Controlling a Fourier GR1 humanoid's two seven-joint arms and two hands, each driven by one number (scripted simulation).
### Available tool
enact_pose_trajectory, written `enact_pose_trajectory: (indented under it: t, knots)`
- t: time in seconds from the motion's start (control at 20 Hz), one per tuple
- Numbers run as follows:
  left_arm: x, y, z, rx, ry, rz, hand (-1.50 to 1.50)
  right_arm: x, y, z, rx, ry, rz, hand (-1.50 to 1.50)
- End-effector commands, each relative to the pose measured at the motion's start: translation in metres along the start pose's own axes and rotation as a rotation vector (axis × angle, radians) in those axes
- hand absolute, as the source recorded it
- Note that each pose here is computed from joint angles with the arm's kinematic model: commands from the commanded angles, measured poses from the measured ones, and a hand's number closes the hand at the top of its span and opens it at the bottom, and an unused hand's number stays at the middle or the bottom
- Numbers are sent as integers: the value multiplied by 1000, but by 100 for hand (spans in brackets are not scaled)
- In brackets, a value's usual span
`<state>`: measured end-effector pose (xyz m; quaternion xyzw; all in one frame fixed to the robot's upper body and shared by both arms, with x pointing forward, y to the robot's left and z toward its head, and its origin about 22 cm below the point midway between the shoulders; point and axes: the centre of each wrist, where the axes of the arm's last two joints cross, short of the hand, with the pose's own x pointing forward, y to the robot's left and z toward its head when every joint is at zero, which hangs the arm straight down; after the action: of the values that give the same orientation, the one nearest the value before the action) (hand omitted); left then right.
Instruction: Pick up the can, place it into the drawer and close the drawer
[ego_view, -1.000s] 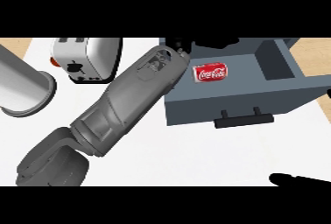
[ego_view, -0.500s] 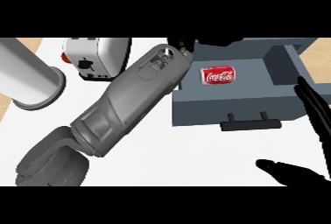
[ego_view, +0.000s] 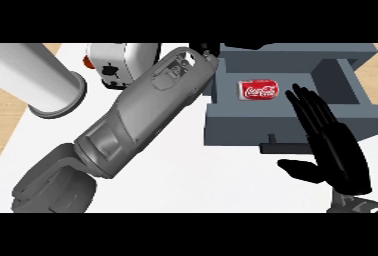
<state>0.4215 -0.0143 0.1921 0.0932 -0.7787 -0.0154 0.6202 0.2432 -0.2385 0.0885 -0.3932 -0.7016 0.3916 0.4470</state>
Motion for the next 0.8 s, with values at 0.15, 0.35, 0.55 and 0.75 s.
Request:
enact_pose_trajectory:
  t: [0.15, 0.35, 0.55, 0.75]
  knots:
    - [7, 24, -2, 16, 18, -7, -150, -7, 48, -18, -26, 52, 36, -150]
    - [11, 66, -20, 4, -9, -21, -150, -25, 84, -29, -17, 56, 60, -150]
    - [19, 70, -8, -4, -4, -8, -150, -29, 101, -41, -24, 92, 82, -150]
    - [13, 76, -1, 23, 15, -11, -150, -51, 94, -66, -40, 104, 118, -150]
